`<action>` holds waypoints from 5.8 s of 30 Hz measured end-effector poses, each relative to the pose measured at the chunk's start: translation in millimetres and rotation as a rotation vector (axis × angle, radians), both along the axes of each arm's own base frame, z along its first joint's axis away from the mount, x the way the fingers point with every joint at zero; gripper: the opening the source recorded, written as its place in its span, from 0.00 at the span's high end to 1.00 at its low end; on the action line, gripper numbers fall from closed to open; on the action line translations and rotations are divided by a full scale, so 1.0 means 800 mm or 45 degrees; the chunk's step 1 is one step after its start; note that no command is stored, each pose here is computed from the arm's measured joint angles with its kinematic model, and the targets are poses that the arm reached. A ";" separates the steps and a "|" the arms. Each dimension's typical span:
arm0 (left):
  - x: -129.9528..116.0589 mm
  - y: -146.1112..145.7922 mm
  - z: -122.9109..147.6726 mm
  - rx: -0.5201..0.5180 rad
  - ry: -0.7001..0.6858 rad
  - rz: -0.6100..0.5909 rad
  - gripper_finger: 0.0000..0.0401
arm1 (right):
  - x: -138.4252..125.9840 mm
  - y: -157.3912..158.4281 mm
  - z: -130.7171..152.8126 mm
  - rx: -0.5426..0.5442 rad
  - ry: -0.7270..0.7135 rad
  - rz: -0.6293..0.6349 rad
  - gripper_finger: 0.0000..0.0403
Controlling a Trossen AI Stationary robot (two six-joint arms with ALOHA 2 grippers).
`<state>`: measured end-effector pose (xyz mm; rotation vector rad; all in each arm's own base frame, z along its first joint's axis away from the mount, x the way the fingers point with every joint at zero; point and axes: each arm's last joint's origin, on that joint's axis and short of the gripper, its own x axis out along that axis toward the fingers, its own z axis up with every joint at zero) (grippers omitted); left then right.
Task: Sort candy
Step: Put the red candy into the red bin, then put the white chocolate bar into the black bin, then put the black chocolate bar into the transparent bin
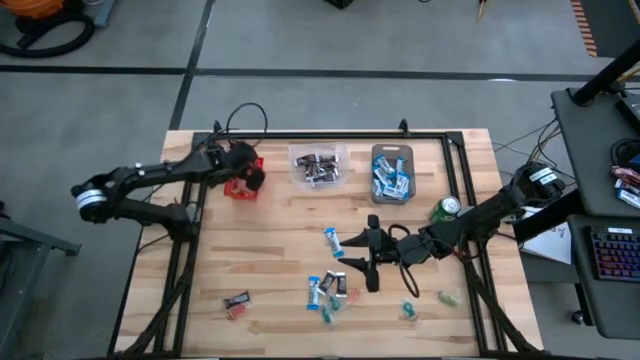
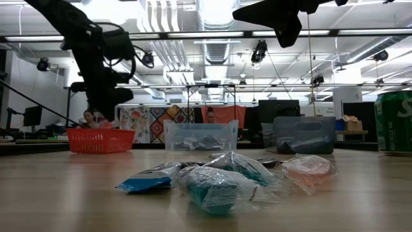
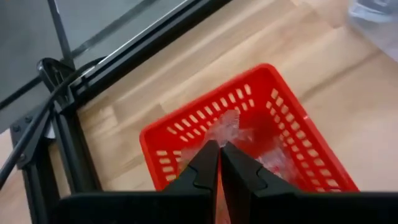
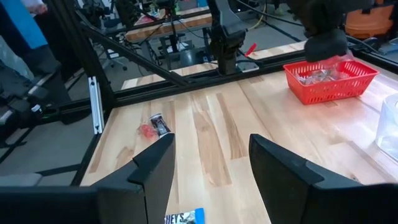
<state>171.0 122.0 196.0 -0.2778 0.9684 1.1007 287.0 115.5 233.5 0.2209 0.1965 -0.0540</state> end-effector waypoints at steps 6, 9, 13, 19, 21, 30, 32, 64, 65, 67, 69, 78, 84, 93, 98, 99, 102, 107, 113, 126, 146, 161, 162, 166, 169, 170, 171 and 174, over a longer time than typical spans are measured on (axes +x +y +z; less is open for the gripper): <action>0.007 0.008 0.001 0.016 0.007 -0.026 1.00 | 0.000 0.000 0.000 0.004 0.001 -0.001 0.52; 0.010 0.010 0.004 0.018 0.010 -0.031 0.98 | 0.000 -0.001 -0.001 0.041 0.007 -0.012 0.52; 0.011 0.010 0.004 0.017 0.030 -0.055 0.92 | 0.001 -0.004 -0.005 0.145 0.043 -0.051 0.52; 0.012 0.004 0.005 0.008 0.037 -0.073 0.80 | 0.002 -0.016 -0.013 0.309 0.111 -0.148 0.52; 0.014 -0.001 0.006 0.011 0.025 -0.092 0.78 | 0.003 -0.022 -0.017 0.339 0.149 -0.184 0.52; 0.036 -0.052 0.025 0.059 -0.141 -0.301 0.77 | 0.010 -0.044 -0.044 0.423 0.302 -0.356 0.52; 0.044 -0.069 0.031 0.083 -0.211 -0.386 0.77 | 0.018 -0.045 -0.047 0.404 0.335 -0.386 0.52; 0.064 -0.136 0.044 0.220 -0.356 -0.604 0.77 | 0.127 -0.036 -0.122 0.158 1.032 -0.727 0.52; 0.065 -0.136 0.043 0.217 -0.350 -0.603 0.77 | 0.128 -0.036 -0.124 0.158 1.036 -0.727 0.52; 0.067 -0.136 0.039 0.212 -0.336 -0.602 0.77 | 0.128 -0.036 -0.131 0.150 1.051 -0.730 0.52; 0.069 -0.136 0.036 0.208 -0.320 -0.603 0.77 | 0.130 -0.035 -0.139 0.143 1.060 -0.732 0.52; 0.075 -0.136 0.027 0.198 -0.292 -0.600 0.77 | 0.131 -0.036 -0.157 0.112 1.115 -0.714 0.56; 0.076 -0.136 0.027 0.200 -0.302 -0.598 0.77 | 0.132 -0.037 -0.155 0.098 1.114 -0.682 0.77; 0.078 -0.137 0.029 0.206 -0.330 -0.597 0.77 | 0.134 -0.036 -0.138 0.045 1.076 -0.592 0.95; 0.079 -0.141 0.030 0.206 -0.343 -0.615 0.77 | 0.128 -0.036 -0.109 -0.010 1.046 -0.532 0.96; 0.079 -0.143 0.030 0.205 -0.342 -0.622 0.77 | 0.126 -0.036 -0.100 -0.020 1.030 -0.523 0.96; 0.079 -0.149 0.030 0.201 -0.349 -0.647 0.77 | 0.122 -0.038 -0.072 -0.039 0.965 -0.497 0.96; 0.079 -0.161 0.030 0.186 -0.372 -0.684 0.77 | 0.097 -0.053 -0.031 -0.153 0.979 -0.574 0.96; 0.078 -0.176 0.030 0.167 -0.394 -0.726 0.77 | 0.042 -0.103 0.012 -0.236 1.109 -0.931 0.96; 0.080 -0.178 0.030 0.149 -0.433 -0.703 0.77 | -0.029 -0.227 -0.006 0.004 1.378 -1.364 0.87; 0.080 -0.201 0.027 -0.182 -0.491 -0.959 0.77 | -0.007 -0.175 0.018 -0.022 1.203 -1.073 0.53; 0.057 -0.286 0.022 -0.690 -0.599 -1.019 0.77 | 0.016 -0.077 0.033 -0.058 0.965 -0.629 0.55; 0.054 -0.292 0.022 -0.719 -0.605 -1.008 0.77 | 0.016 -0.075 0.033 -0.068 0.965 -0.620 0.55; 0.043 -0.312 0.023 -0.822 -0.619 -0.973 0.77 | 0.016 -0.074 0.033 -0.063 0.973 -0.600 0.55; 0.034 -0.329 0.027 -0.905 -0.627 -0.948 0.77 | 0.016 -0.068 0.032 0.003 1.006 -0.517 0.55; 0.031 -0.335 0.028 -0.931 -0.622 -0.940 0.77 | 0.016 -0.065 0.032 0.025 1.016 -0.481 0.55; 0.028 -0.341 0.028 -0.953 -0.609 -0.933 0.77 | 0.016 -0.061 0.031 0.039 1.023 -0.450 0.55; 0.021 -0.357 0.028 -0.982 -0.530 -0.915 0.77 | 0.013 -0.050 0.031 0.040 1.032 -0.398 0.55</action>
